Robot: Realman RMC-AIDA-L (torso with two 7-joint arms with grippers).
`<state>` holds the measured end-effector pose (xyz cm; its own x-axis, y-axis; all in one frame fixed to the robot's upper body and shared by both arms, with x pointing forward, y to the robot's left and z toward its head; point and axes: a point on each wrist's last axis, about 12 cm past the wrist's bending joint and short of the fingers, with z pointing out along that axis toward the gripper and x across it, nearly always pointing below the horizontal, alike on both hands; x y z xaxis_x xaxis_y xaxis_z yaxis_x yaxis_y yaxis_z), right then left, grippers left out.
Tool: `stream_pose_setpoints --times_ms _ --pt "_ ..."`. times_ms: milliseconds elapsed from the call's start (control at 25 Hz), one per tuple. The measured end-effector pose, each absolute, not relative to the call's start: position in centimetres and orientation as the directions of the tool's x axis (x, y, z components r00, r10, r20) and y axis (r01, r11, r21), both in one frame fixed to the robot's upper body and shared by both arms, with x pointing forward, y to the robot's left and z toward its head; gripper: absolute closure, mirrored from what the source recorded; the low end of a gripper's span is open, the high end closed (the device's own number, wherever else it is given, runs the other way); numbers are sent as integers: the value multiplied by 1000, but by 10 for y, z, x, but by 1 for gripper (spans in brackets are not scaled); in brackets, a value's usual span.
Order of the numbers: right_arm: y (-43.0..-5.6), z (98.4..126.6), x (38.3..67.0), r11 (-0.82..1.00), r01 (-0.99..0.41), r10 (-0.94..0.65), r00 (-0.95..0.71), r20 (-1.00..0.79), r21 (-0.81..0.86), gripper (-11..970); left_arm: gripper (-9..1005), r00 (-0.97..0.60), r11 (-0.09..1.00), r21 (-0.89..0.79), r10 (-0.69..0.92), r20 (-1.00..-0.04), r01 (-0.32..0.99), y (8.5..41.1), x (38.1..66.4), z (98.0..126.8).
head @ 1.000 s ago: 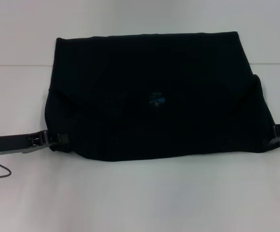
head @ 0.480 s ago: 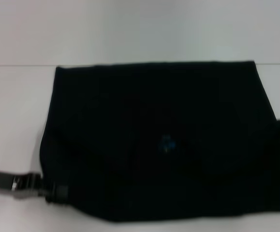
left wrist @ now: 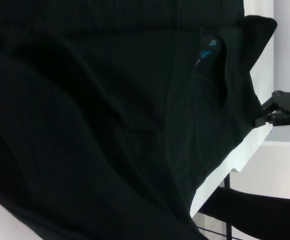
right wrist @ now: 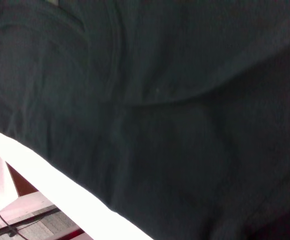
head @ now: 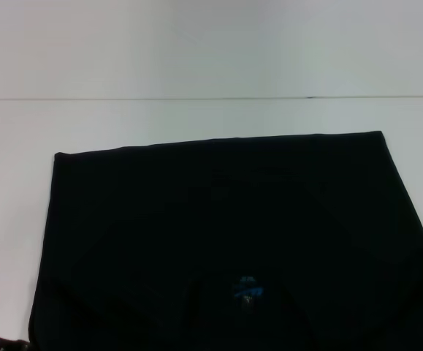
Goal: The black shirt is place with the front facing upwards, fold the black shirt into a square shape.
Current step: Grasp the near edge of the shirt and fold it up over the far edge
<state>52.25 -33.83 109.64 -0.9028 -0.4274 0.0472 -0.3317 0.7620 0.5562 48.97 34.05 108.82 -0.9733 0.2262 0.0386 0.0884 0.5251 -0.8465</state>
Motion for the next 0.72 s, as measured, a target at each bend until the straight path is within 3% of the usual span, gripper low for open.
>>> stream_pose_setpoints --times_ms 160,360,440,600,720 --pt "-341 1097 524 755 -320 -392 -920 3 572 902 946 -980 525 -845 198 0 106 339 497 1090" --pt "-346 1107 537 727 -280 -254 -958 -133 627 903 947 -989 466 -872 53 -141 149 337 523 1106" --pt "-353 1114 545 703 -241 -128 -968 -214 670 903 948 -968 442 -879 -83 -237 178 344 540 1117" --pt "-361 1123 561 632 -213 76 -940 -333 746 902 948 -923 439 -878 -225 -311 189 352 555 1124" --pt "-361 1121 578 614 -193 239 -879 -414 765 902 949 -832 453 -877 -416 -368 161 360 568 1119"
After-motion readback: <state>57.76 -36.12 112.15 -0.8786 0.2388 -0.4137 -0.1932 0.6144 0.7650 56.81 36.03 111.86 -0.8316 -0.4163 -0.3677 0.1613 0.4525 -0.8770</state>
